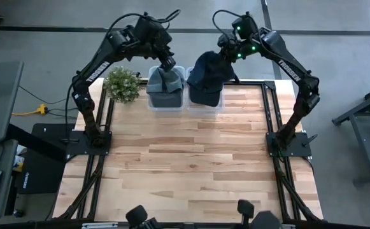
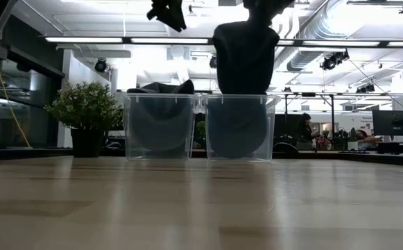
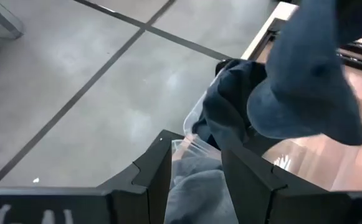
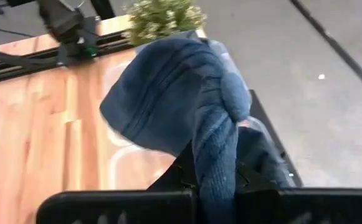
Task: Pick & Place hat
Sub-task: Put the blue cap into the right transparent bin
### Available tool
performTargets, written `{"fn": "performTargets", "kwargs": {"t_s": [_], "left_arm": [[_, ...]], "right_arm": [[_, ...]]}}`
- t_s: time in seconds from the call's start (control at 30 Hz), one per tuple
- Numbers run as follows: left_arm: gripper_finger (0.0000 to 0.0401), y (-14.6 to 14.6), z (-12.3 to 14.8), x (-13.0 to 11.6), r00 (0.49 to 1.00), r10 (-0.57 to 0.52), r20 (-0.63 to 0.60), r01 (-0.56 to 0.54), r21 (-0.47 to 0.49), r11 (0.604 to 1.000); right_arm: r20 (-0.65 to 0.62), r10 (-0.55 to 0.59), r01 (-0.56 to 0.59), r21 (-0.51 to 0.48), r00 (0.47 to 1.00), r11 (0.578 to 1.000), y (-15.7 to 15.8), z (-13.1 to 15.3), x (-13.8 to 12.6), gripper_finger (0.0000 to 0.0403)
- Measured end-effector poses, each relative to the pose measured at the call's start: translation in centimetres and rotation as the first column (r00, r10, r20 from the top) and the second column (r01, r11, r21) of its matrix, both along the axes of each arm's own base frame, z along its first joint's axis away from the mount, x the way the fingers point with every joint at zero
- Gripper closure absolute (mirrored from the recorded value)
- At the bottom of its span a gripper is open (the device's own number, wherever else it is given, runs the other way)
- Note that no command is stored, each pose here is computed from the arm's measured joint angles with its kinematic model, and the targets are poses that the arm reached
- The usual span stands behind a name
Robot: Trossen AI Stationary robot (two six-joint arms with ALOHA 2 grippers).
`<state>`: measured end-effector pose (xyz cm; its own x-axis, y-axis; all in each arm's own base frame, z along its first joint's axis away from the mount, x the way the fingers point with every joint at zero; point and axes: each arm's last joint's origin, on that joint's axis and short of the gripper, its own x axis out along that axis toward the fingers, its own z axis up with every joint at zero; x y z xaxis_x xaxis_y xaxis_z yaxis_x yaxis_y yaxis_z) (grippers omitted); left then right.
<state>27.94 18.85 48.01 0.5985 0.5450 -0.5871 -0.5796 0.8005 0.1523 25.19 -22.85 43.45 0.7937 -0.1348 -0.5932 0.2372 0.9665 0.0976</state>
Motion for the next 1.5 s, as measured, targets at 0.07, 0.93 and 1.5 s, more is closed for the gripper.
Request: {"fn": "performTargets", "kwargs": {"t_s": [0.07, 0.93, 1.5], "left_arm": [[0.0263, 0.0, 0.0, -0.1, 1.000, 0.010, -0.009, -0.010, 0.006, 1.000], [0.0263, 0.0, -0.6, -0.7, 0.981, 0.031, -0.191, -0.014, 0.087, 0.996], [0.0263, 1.7, -0.7, -2.0, 0.979, 0.036, -0.200, -0.020, 0.080, 0.997]], "right_arm": [[0.003, 0.013, -0.013, 0.008, 1.000, 1.000, 0.7, 0.2, 0.4, 0.0403], [-0.112, -0.042, 0.057, 0.136, 0.993, 0.989, 3.9, -1.9, 4.5, 0.0402], [-0.204, -0.106, 0.150, 0.213, 0.973, 0.966, 1.6, -8.0, 6.1, 0.0402]]}}
